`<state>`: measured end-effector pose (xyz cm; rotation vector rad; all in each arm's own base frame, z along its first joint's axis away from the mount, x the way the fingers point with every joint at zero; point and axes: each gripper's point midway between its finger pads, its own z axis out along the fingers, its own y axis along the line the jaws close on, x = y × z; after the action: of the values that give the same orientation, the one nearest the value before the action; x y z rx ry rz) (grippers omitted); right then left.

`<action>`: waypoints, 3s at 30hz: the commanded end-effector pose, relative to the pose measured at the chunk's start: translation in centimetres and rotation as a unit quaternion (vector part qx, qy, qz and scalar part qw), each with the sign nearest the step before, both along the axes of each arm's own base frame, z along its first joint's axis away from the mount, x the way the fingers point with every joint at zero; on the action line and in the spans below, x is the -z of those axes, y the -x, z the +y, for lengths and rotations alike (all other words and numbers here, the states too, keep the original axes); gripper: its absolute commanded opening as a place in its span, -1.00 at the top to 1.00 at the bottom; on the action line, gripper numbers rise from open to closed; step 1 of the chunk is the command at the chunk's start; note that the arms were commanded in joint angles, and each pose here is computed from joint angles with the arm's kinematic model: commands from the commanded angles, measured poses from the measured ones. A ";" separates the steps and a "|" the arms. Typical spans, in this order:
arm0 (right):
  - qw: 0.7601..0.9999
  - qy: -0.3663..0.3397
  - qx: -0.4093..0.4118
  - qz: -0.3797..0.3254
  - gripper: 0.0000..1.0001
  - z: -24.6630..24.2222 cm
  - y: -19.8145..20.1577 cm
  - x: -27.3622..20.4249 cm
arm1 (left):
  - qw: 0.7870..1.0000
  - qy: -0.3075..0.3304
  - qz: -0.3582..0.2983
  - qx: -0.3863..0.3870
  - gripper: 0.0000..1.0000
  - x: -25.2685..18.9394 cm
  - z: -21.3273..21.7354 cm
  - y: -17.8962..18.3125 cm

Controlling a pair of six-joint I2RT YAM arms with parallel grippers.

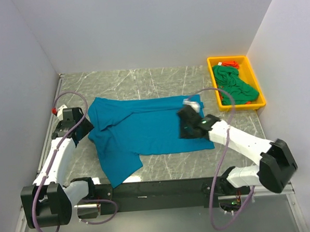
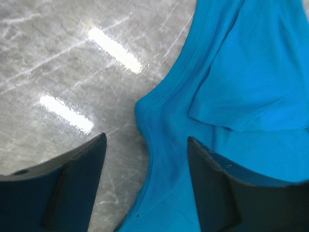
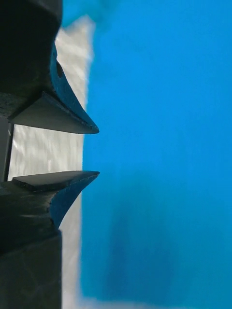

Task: Fold and stack the t-shirts
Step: Fold the tshirt

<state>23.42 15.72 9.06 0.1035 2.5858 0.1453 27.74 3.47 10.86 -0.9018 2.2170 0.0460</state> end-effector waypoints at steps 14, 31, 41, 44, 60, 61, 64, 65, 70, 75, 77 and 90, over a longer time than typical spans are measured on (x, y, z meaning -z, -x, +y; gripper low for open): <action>0.845 -0.023 -0.526 -0.092 0.19 27.7 7.8 -0.8 | 0.998 0.007 -0.029 0.048 -0.23 -1.0 -1.0 -1.8; 0.766 0.061 -0.640 0.012 0.19 26.2 13.0 6.3 | 0.998 0.007 -0.008 0.058 -0.25 0.6 -1.1 -2.0; 0.741 0.064 -0.665 0.070 0.18 23.1 15.2 7.1 | 0.998 0.018 -0.003 0.063 -0.25 1.0 -1.6 -1.8; 0.735 0.061 -0.671 0.079 0.18 22.7 15.7 6.9 | 0.997 0.035 0.005 0.067 -0.24 1.5 -2.2 -1.5; 0.746 0.054 -0.663 0.045 0.17 23.9 14.8 6.0 | 0.988 0.113 0.098 0.026 0.37 7.5 -6.4 1.8; 0.747 0.054 -0.662 0.043 0.17 23.9 14.7 5.9 | 0.988 0.110 0.105 0.017 0.40 7.8 -6.2 2.1; 0.749 0.048 -0.660 0.034 0.16 23.8 14.6 5.3 | 0.988 0.101 0.112 -0.022 0.40 8.1 -5.3 3.0; 0.750 0.044 -0.659 0.032 0.16 23.9 14.5 5.1 | 0.988 0.094 0.114 -0.033 0.39 8.3 -4.9 3.5; 0.754 0.027 -0.655 0.033 0.14 23.6 14.5 4.6 | 0.988 0.080 0.114 -0.072 0.38 8.3 -3.4 5.1; 0.766 0.011 -0.642 0.024 0.06 23.1 13.6 3.3 | 0.987 0.073 0.110 -0.092 0.29 8.0 -2.3 4.5; 0.771 -0.002 -0.636 0.012 0.04 22.9 13.1 2.0 | 0.987 0.069 0.118 -0.089 0.27 8.2 -2.0 4.2; 0.913 -0.059 -0.403 -0.002 0.02 13.8 2.8 0.4 | 0.984 0.052 0.132 -0.107 0.17 9.3 -0.1 2.4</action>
<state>18.48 31.00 7.30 -1.1350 2.4403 0.5823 24.49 2.54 1.66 -1.2584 2.3905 0.1304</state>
